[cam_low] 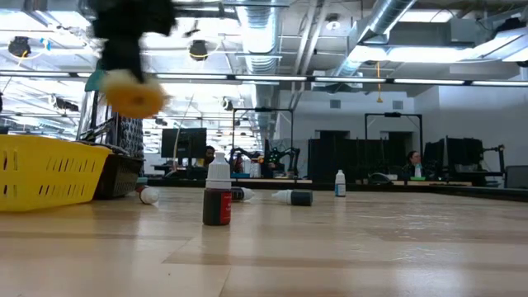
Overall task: Pick & Place Food Item
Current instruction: Put the black donut into the black bin, then put the top red food coloring bottle into the yellow bin
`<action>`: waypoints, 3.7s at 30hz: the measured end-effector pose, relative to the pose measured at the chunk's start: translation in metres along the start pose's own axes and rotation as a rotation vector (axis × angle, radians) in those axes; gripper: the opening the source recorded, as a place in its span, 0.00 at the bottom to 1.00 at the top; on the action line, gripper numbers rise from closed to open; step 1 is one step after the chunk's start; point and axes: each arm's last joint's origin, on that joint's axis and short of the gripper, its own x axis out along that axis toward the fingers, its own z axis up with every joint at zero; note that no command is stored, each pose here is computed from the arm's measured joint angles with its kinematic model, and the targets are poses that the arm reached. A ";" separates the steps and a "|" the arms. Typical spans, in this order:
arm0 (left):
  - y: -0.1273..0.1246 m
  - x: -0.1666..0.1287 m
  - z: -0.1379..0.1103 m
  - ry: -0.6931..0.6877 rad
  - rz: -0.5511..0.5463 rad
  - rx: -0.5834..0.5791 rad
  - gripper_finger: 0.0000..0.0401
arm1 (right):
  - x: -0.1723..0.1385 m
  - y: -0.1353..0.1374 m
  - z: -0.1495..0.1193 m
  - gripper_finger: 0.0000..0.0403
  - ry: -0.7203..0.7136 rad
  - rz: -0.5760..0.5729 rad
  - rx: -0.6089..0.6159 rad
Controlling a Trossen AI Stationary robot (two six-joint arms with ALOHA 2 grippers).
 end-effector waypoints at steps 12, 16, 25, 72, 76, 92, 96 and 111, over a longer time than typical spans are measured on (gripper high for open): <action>0.017 0.017 -0.071 0.040 0.147 -0.397 0.30 | 0.001 0.000 0.000 0.46 0.001 -0.003 0.013; 0.018 0.028 -0.078 0.010 0.149 -0.447 0.34 | 0.001 0.000 0.000 0.46 0.001 -0.003 0.025; 0.023 0.033 -0.080 -0.081 0.203 -0.476 0.41 | 0.004 0.000 0.000 0.46 0.003 -0.014 0.049; 0.042 0.011 -0.083 -0.157 0.259 -0.527 0.48 | 0.011 -0.001 -0.001 0.46 0.009 -0.039 0.071; 0.046 0.003 -0.083 -0.169 0.222 -0.542 0.48 | 0.011 0.000 -0.002 0.46 0.009 -0.039 0.067; 0.009 -0.023 -0.062 -0.349 -0.341 -0.197 0.46 | 0.011 0.001 -0.003 0.46 0.009 -0.039 0.060; -0.012 -0.038 -0.049 -0.572 -0.493 0.091 0.46 | 0.011 0.001 -0.003 0.46 0.009 -0.039 0.051; -0.034 0.008 0.037 -0.440 -0.183 0.740 0.58 | 0.009 0.003 -0.004 0.46 0.007 -0.031 0.068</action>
